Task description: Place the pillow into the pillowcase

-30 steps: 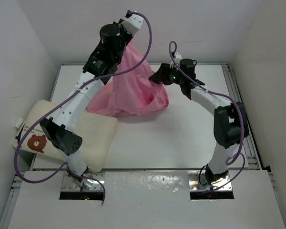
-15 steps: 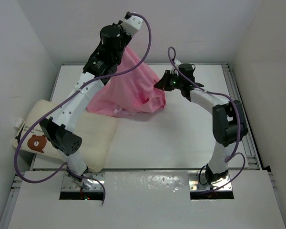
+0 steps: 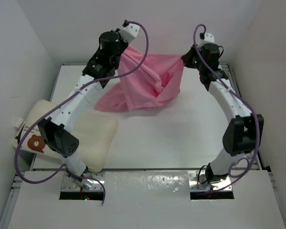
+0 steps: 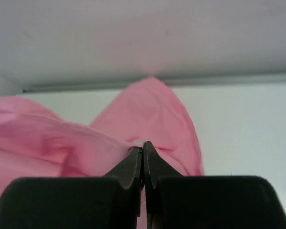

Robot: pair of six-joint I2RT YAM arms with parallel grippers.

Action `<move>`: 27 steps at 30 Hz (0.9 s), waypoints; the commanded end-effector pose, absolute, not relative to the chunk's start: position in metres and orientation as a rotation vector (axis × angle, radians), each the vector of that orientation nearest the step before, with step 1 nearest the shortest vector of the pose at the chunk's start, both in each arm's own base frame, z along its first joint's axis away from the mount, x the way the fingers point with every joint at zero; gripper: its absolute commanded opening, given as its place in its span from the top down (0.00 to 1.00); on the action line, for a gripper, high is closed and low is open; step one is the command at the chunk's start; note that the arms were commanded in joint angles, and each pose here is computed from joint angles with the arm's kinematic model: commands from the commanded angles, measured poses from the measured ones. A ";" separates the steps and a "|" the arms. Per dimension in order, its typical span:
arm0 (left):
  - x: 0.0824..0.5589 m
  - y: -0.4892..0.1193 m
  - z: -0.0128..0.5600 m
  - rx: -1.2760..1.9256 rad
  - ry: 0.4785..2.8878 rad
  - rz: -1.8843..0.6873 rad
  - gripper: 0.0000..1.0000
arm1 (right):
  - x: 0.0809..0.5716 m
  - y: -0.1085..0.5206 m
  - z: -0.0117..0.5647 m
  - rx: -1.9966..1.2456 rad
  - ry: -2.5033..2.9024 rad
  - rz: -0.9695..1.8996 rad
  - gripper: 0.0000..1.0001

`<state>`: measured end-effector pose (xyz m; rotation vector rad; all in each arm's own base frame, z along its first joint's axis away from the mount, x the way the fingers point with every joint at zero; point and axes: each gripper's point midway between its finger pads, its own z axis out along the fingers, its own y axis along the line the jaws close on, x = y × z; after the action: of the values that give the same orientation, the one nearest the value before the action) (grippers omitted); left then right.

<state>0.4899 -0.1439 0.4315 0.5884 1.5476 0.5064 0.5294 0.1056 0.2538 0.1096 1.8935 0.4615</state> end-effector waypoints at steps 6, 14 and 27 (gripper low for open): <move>0.484 -0.132 0.507 0.414 1.370 0.471 1.00 | 0.455 0.042 0.530 0.087 1.218 0.085 1.00; 0.500 -0.166 0.419 0.637 1.569 0.350 0.43 | 0.450 0.077 0.499 -0.027 1.273 0.155 1.00; 0.442 -0.118 0.271 1.205 1.883 0.104 0.00 | 0.497 0.179 0.276 -0.106 1.890 0.575 1.00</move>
<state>0.4817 -0.1379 0.2879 0.9269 1.8903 0.2079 0.5065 0.1663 0.2400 -0.1141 1.9530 0.4663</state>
